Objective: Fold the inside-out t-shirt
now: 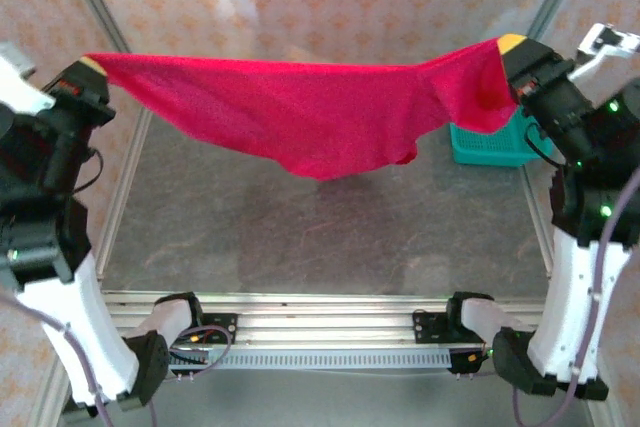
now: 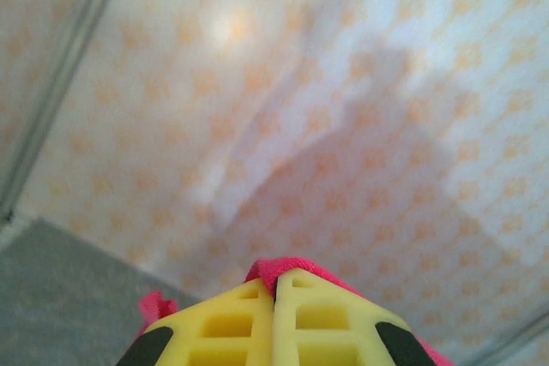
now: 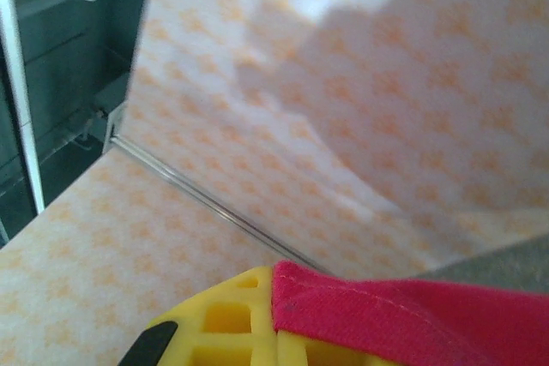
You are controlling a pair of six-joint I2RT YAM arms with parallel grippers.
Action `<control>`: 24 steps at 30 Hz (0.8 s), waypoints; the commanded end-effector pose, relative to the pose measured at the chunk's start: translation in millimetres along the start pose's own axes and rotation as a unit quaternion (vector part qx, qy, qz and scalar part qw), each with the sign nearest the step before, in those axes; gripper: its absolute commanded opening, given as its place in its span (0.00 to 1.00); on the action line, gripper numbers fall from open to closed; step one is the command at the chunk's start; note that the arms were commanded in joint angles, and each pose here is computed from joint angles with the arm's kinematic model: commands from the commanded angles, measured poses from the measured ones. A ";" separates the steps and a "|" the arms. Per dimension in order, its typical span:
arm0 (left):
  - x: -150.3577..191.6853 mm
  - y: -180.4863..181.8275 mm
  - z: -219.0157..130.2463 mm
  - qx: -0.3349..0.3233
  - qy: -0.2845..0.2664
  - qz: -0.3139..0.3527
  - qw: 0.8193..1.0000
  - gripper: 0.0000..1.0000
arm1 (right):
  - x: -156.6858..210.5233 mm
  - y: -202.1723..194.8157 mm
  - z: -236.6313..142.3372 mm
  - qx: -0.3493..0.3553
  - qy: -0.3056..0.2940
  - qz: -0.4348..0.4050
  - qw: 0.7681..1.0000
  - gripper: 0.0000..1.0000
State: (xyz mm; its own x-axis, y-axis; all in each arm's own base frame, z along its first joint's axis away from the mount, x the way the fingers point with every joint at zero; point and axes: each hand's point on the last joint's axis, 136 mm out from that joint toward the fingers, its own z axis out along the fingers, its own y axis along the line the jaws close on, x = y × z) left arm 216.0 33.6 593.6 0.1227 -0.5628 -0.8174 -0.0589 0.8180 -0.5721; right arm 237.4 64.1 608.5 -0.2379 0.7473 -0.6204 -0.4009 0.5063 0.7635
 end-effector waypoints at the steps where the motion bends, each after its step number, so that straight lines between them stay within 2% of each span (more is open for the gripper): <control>1: -27.7 3.9 -31.6 -0.040 -0.066 0.035 0.996 0.00 | -16.6 30.7 -31.2 -0.005 -0.060 -0.064 0.996 0.00; 5: -37.9 -2.7 -46.1 -0.039 -0.086 0.055 0.994 0.00 | -23.8 45.3 -46.8 -0.002 -0.086 -0.087 0.993 0.00; 7: -37.1 -1.7 -42.5 -0.040 -0.082 0.059 0.994 0.00 | -27.5 43.8 -44.4 0.004 -0.090 -0.088 0.992 0.00; 9: -30.1 1.9 -30.7 -0.040 -0.066 0.059 0.995 0.00 | -29.6 33.2 -32.3 0.014 -0.082 -0.078 0.993 0.00; 12: -4.6 13.9 7.3 -0.033 -0.014 0.048 0.998 0.00 | -29.8 7.0 -1.4 0.021 -0.057 -0.051 0.997 0.00; 15: 43.7 42.8 64.5 -0.033 0.062 0.014 0.997 0.00 | -26.1 -36.8 39.8 0.032 -0.031 -0.012 0.999 0.00; 18: 109.7 81.3 121.1 -0.053 0.148 -0.011 0.988 0.00 | -9.3 -100.6 89.4 0.074 0.012 0.017 0.997 0.00; 24: 234.9 139.6 192.6 -0.109 0.272 0.017 0.956 0.00 | 79.8 -221.6 181.7 0.175 0.131 0.033 0.975 0.00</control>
State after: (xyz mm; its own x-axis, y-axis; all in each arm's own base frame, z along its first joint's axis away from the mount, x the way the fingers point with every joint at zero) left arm 411.6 42.2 340.7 -0.4234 -0.6046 -0.6746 -0.2914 0.7960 -0.5305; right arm 443.9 74.2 450.5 -0.4666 0.7112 -0.5258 -0.0740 0.5610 0.8245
